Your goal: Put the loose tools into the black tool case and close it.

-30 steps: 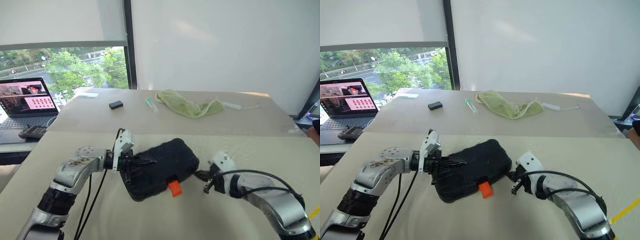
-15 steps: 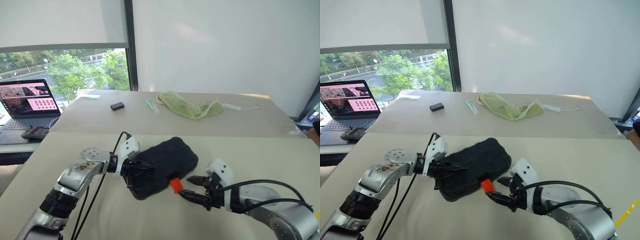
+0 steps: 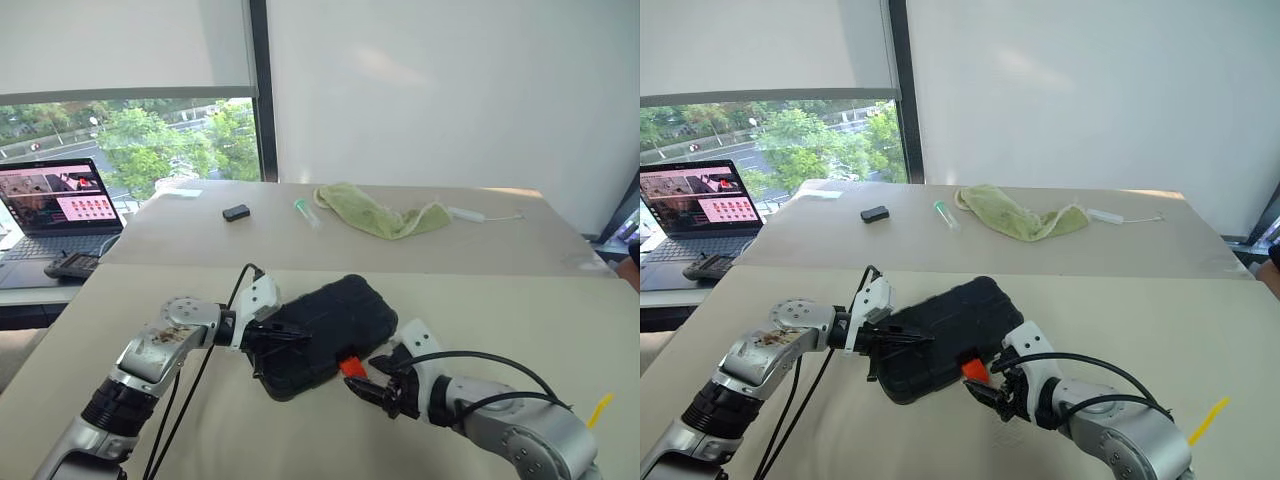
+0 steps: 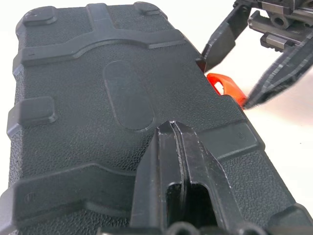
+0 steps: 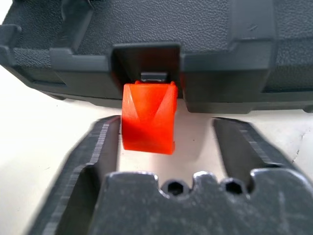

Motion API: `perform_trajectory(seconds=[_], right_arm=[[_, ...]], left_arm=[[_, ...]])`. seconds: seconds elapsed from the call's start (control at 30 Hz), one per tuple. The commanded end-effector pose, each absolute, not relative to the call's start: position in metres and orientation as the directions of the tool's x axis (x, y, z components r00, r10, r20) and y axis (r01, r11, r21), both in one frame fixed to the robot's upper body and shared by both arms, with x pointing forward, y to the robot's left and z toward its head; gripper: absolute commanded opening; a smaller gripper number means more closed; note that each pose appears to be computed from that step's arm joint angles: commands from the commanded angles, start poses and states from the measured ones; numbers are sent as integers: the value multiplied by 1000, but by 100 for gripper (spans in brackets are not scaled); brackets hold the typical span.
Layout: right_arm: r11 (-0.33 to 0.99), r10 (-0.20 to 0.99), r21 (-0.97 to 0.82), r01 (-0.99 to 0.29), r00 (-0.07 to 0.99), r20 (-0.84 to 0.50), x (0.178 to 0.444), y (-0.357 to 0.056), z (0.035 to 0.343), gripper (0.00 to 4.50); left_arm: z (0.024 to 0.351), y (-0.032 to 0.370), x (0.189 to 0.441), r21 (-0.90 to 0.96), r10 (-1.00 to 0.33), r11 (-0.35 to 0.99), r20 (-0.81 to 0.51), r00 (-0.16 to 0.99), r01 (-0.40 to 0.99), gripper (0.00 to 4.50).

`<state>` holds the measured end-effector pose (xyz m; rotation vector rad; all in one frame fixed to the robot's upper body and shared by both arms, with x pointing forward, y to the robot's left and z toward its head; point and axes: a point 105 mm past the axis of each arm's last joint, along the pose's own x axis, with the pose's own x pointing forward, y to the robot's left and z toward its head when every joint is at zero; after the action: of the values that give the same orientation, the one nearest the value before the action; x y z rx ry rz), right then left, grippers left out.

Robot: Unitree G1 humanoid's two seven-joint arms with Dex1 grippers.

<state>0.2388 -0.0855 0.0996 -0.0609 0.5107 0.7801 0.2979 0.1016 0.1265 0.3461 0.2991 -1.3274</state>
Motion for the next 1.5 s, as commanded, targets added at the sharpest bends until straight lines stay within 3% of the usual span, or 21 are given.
perform_trajectory(seconds=[0.03,0.1,0.13,0.83,1.03,1.1,1.23,1.37,1.5], right_arm=[[700,673,116,-704,597,-436,237,-80,108,187],[694,680,112,-711,597,-427,237,-78,111,123],[691,683,111,-714,595,-422,236,-77,113,113],[699,704,89,-710,660,-262,251,-67,137,113],[704,688,51,-709,662,-298,257,-67,131,113],[695,690,34,-718,654,-310,257,-66,127,213],[668,714,44,-743,622,-320,246,-69,128,329],[661,716,44,-749,612,-337,235,-85,133,329],[658,717,82,-748,590,-371,226,-98,131,228]], left_arm=[[96,110,293,0,-849,231,-488,202,973,0],[95,110,293,0,-849,232,-489,202,973,0],[94,110,293,0,-848,232,-490,202,973,0],[89,109,286,-16,-849,220,-495,183,975,0],[88,108,285,-15,-848,217,-498,181,976,0],[87,106,284,-16,-849,217,-497,181,976,0],[87,106,284,-18,-849,219,-495,181,976,0],[86,106,284,-19,-849,221,-495,183,975,0],[86,106,285,-17,-848,222,-496,185,975,0]])
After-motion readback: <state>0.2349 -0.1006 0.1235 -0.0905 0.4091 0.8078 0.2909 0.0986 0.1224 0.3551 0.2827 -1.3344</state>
